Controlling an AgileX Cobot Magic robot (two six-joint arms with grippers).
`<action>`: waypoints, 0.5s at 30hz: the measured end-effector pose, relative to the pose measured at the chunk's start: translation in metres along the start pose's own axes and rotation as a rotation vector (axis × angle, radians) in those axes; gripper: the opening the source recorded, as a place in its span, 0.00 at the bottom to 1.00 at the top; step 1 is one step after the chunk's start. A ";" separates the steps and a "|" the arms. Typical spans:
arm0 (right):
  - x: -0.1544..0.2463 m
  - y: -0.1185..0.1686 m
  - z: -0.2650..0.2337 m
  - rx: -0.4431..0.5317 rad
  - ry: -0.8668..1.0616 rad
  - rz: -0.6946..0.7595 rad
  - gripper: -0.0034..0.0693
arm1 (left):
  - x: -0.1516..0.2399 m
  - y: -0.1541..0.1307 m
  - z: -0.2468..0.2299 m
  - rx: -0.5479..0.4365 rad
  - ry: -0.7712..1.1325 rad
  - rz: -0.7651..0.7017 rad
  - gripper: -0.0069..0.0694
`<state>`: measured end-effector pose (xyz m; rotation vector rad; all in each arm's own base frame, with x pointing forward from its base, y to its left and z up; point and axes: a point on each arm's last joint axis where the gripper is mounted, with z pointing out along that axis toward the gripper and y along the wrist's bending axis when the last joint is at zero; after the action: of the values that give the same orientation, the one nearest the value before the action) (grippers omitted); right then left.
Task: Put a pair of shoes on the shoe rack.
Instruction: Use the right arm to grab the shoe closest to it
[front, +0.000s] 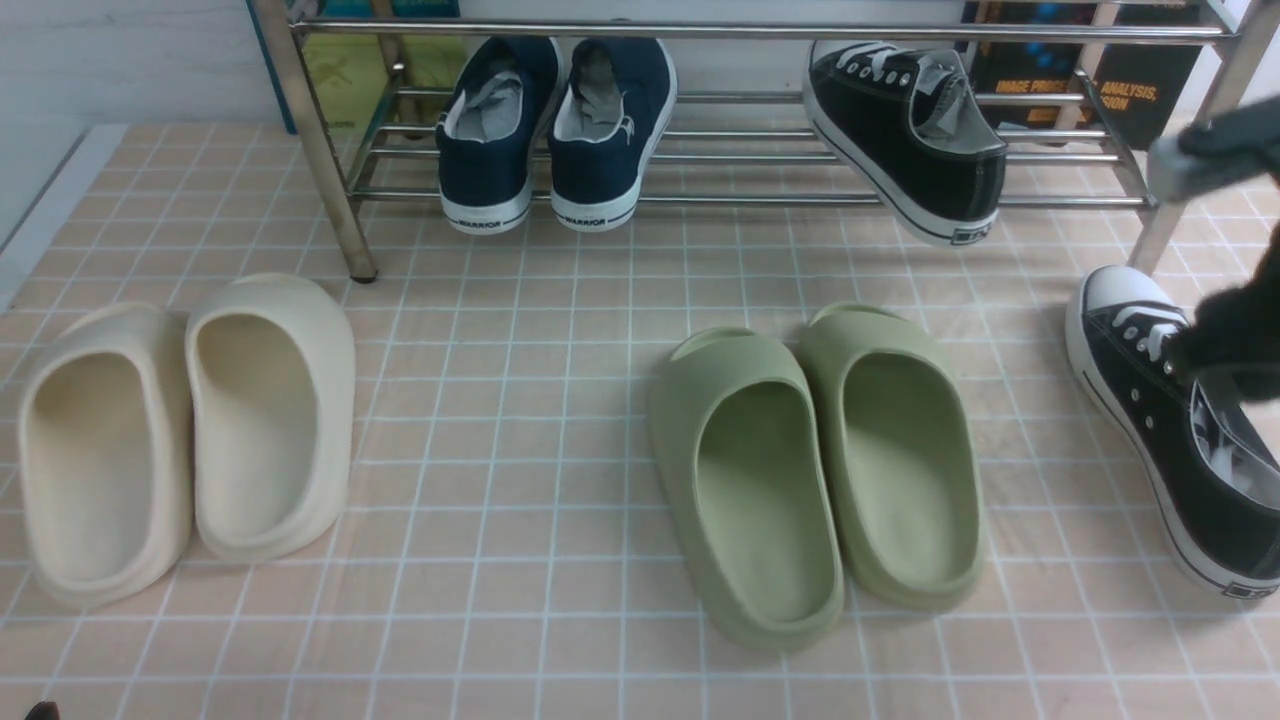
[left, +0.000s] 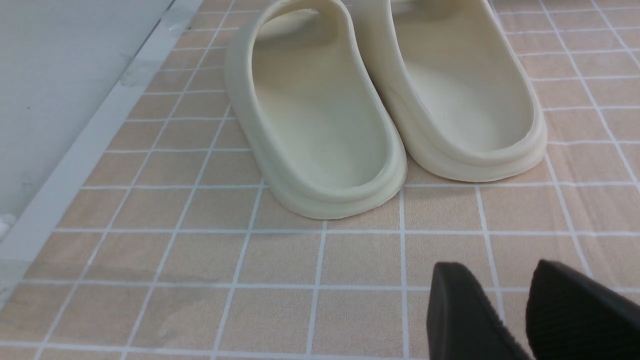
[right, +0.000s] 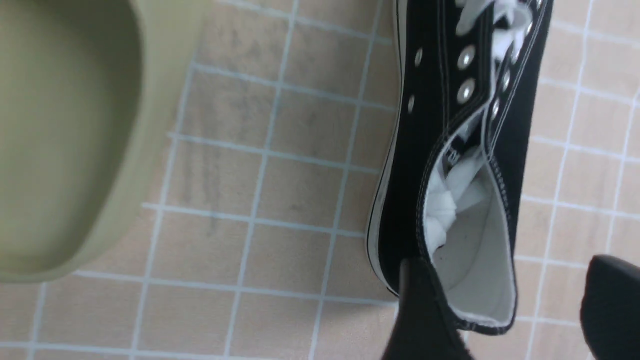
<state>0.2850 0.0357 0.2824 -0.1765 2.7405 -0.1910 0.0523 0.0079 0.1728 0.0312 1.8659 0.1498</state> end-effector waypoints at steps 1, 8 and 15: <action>0.005 -0.003 0.011 0.002 0.011 0.014 0.63 | 0.000 0.000 0.000 0.000 0.000 0.000 0.40; 0.012 -0.004 0.060 -0.009 0.018 0.033 0.62 | 0.000 0.000 0.000 0.000 0.000 0.000 0.40; 0.014 0.002 0.095 -0.018 0.100 -0.017 0.45 | 0.000 0.000 0.000 0.000 0.000 0.000 0.40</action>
<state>0.3087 0.0251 0.1899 -0.2008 2.8413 -0.1850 0.0523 0.0079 0.1728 0.0312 1.8659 0.1498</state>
